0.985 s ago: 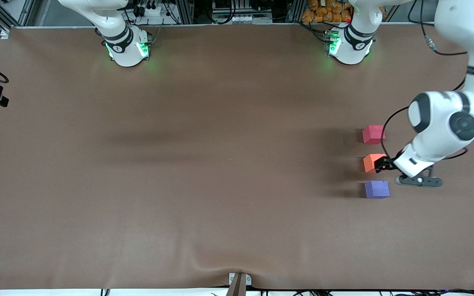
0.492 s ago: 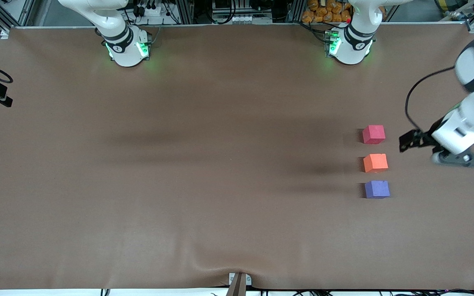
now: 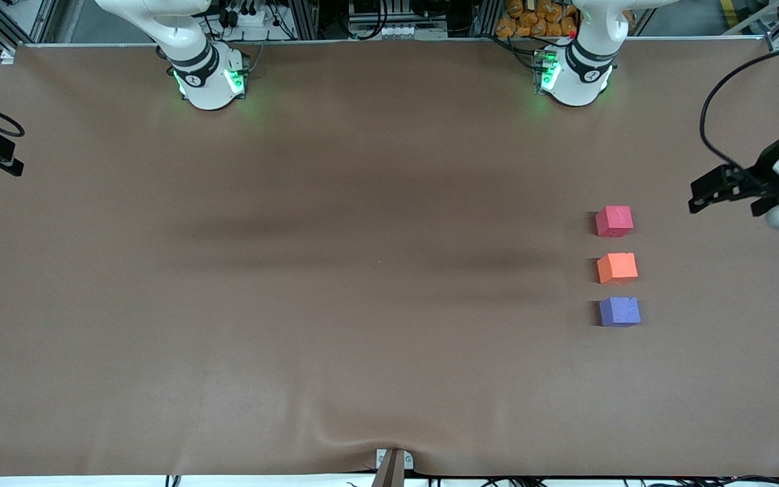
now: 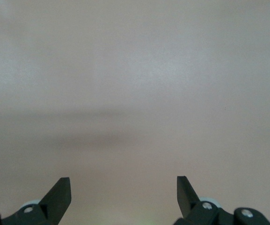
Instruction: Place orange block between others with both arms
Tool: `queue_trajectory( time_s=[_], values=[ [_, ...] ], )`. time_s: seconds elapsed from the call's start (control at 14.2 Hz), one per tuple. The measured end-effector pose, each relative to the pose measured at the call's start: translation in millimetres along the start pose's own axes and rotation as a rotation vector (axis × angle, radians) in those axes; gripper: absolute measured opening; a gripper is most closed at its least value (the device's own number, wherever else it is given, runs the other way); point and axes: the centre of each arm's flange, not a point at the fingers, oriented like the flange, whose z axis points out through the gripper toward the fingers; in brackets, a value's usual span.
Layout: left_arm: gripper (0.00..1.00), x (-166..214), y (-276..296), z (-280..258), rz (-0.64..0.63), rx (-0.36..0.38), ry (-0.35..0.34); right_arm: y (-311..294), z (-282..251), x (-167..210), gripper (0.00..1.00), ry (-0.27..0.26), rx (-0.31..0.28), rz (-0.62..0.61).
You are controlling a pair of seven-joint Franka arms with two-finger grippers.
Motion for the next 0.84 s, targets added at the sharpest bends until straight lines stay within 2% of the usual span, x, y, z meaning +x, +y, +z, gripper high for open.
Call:
queue_trajectory(
  time_s=[0.42,0.84],
  values=[
    [1.00,-26,7,-1,0.008,0.008,-0.035,-1,0,0,1.00,-0.001,0.000,-0.001],
    [1.00,-34,-3,-7,-0.010,0.010,-0.029,-1,1,0,1.00,-0.001,0.000,-0.002]
  ],
)
